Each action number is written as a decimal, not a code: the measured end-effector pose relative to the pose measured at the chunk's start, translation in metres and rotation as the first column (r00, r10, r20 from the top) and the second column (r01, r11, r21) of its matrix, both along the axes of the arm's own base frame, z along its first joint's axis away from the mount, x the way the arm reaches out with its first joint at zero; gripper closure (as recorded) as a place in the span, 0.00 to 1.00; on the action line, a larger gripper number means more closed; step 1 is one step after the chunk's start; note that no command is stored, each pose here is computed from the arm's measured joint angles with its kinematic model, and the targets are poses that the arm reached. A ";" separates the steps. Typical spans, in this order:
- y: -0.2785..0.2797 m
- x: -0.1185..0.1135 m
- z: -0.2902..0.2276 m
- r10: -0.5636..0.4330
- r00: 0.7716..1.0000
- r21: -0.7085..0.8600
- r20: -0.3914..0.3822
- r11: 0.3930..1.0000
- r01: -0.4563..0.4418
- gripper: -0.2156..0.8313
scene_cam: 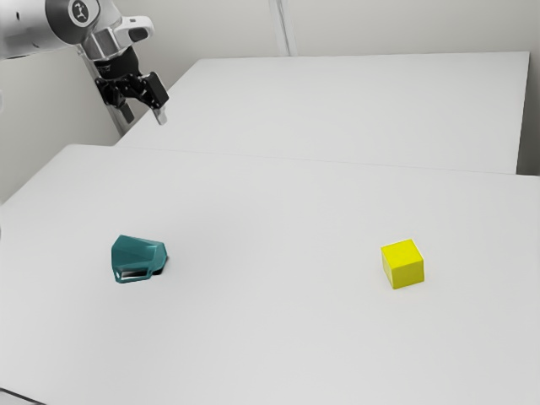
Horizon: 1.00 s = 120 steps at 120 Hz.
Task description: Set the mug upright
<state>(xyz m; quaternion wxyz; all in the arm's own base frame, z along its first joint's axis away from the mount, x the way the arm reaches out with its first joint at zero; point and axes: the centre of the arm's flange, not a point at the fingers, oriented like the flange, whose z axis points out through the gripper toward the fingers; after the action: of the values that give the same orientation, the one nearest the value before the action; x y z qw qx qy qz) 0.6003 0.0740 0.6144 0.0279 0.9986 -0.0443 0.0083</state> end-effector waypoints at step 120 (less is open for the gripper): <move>0.207 -0.108 -0.151 0.239 0.951 -0.503 -0.196 0.808 -0.307 0.21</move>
<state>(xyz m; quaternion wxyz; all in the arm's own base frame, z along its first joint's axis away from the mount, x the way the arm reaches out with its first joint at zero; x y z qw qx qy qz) 0.4919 0.2813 0.4633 0.3018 0.9468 0.1056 -0.0374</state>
